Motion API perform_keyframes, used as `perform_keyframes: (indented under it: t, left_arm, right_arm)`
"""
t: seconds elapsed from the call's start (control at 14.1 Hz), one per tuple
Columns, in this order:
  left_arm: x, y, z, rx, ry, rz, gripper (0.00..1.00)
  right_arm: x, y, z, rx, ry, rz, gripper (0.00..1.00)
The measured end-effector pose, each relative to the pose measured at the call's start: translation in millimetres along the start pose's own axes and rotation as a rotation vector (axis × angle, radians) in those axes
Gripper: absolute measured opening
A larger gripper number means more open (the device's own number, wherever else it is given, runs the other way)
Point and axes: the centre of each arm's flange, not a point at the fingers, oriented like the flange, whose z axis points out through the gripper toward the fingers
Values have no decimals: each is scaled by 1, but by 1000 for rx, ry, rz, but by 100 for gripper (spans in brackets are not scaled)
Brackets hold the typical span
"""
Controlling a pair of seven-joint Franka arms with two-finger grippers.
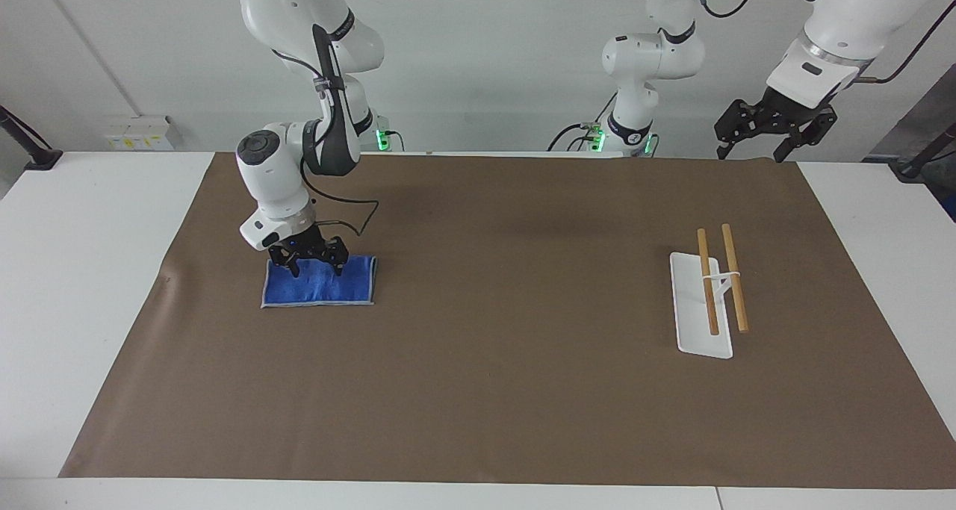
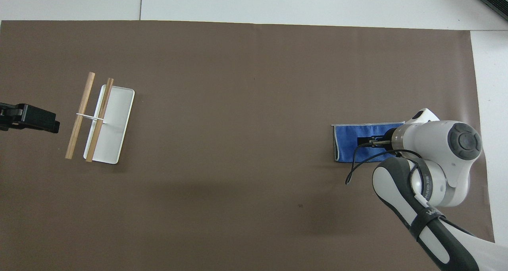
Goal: Right arm passes towel to left arm to hang
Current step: 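Reach the right gripper down to the blue towel's edge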
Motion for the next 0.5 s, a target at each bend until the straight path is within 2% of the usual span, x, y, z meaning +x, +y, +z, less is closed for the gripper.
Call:
perform_keyframes:
  t: [0.5]
  left_arm:
    - [0,0,0,0,0,0,100]
  right_arm:
    - [-7,2,19,-1,20,-20,100]
